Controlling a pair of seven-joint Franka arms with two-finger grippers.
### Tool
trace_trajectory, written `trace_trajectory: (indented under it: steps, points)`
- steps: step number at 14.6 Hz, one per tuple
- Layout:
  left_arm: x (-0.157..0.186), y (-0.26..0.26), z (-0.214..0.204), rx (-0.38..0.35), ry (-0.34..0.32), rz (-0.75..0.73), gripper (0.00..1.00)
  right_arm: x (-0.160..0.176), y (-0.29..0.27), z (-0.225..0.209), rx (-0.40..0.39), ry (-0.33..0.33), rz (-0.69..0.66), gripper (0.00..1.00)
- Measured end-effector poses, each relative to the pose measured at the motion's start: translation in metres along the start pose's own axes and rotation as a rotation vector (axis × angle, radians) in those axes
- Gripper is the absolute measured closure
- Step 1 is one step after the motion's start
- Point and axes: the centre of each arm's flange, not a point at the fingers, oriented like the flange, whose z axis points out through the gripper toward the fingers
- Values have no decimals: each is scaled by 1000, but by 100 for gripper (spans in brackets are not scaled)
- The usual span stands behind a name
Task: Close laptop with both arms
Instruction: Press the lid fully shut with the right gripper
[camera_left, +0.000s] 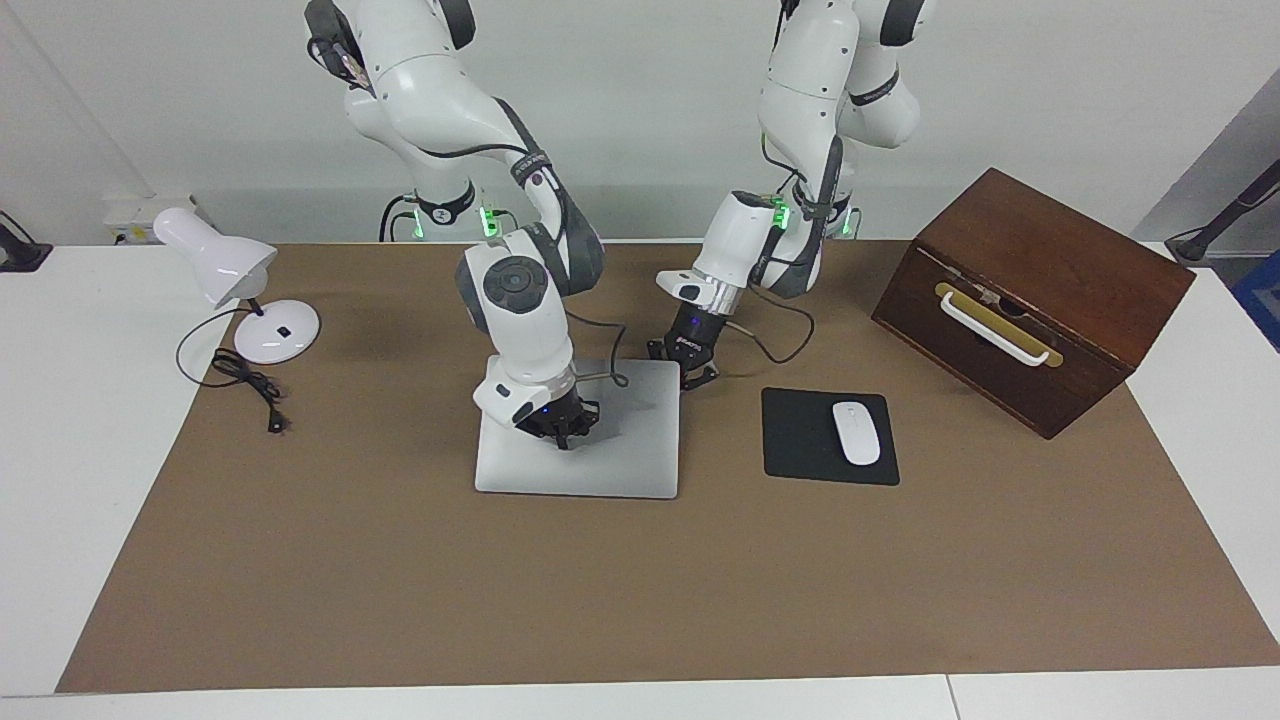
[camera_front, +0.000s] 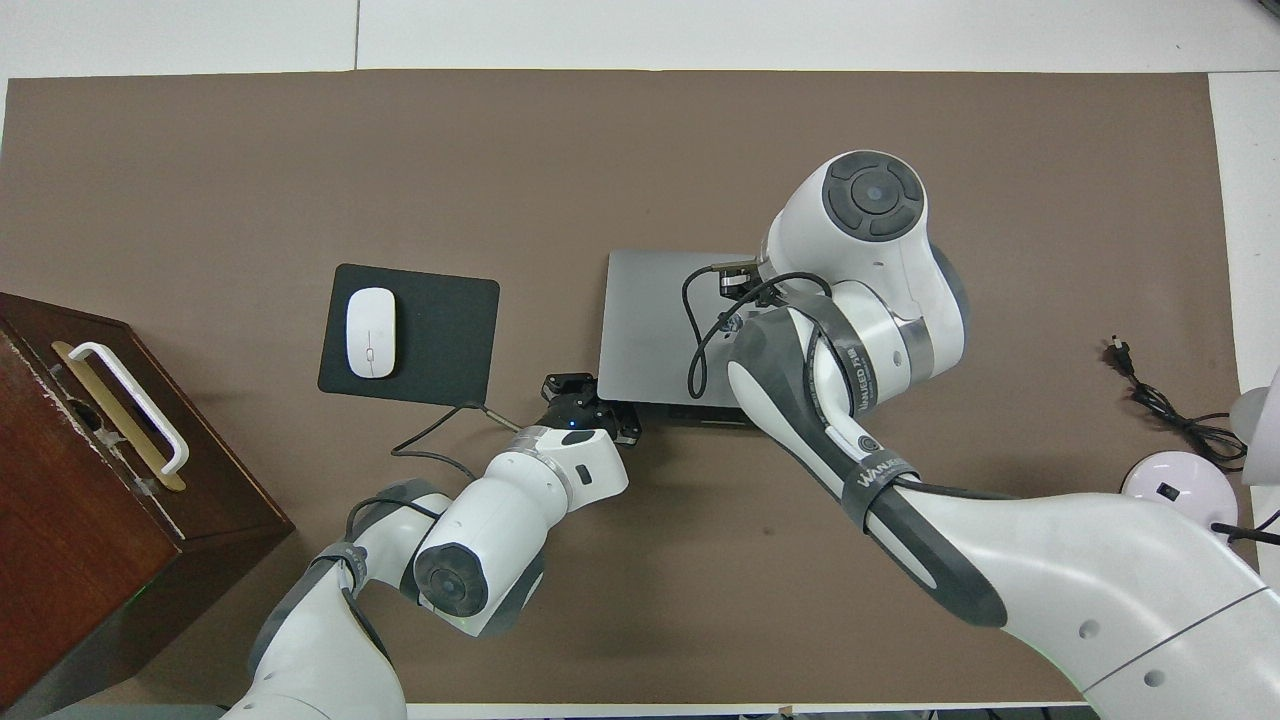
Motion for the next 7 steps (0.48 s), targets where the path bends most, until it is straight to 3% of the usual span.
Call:
trace_trajectory:
  steps: [7]
  points:
    - [0, 0, 0, 0, 0, -2, 99, 14, 17, -65, -8, 6, -1, 99]
